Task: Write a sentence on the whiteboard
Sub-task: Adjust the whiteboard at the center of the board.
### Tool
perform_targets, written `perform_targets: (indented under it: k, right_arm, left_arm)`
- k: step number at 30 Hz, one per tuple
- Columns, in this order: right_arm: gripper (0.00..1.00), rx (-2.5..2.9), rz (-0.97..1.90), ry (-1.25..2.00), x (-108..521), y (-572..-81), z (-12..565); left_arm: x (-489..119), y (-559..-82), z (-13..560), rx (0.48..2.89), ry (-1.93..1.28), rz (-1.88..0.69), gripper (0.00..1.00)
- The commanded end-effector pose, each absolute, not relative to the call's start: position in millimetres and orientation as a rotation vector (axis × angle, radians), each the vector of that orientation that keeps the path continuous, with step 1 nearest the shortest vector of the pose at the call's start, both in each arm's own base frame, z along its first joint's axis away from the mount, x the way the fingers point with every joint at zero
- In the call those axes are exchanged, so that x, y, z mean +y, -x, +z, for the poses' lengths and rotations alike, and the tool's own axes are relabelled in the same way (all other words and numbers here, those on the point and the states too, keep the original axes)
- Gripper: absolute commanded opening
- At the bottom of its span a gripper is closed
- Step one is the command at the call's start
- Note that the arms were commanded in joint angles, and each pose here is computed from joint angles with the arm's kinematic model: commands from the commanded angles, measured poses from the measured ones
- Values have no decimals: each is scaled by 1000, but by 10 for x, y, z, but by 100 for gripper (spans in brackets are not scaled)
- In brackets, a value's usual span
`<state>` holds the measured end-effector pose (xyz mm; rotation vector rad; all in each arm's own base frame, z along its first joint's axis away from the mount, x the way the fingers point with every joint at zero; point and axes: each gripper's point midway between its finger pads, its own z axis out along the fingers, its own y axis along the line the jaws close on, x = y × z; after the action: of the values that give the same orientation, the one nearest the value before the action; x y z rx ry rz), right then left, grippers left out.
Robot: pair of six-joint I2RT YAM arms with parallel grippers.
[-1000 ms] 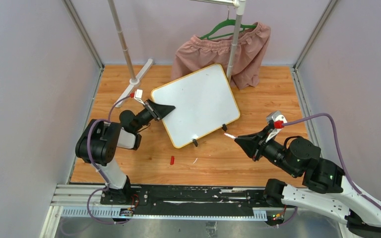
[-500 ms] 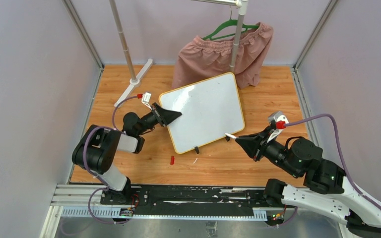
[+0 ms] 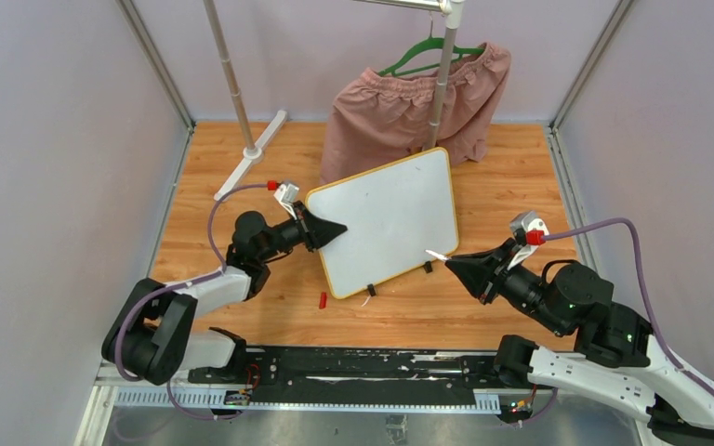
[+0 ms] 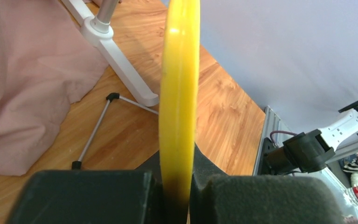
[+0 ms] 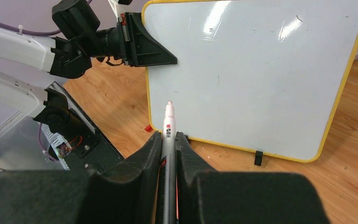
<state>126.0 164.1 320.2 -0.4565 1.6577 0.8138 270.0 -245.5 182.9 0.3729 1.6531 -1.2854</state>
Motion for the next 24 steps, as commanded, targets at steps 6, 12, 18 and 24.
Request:
perform_targets:
  k: [6,12,18,24]
  right_arm:
    - [0,1675,789,476,1655,-1273,3062]
    - [0,1686,779,483,1681,-1289,3033]
    - [0,1686,777,482,1697,-1299,3035]
    - [0,1696,767,485,1721,-1318,2986]
  left_arm:
    - [-2353,-2554,1450,1808,-274,-1245,8]
    - [-2292,-2562,1542,1780,-240,-1213,43]
    - [-2230,-2557,1554,1772,-188,-1194,58]
    - [-2138,-2513,1609,1732,-142,-1170,60]
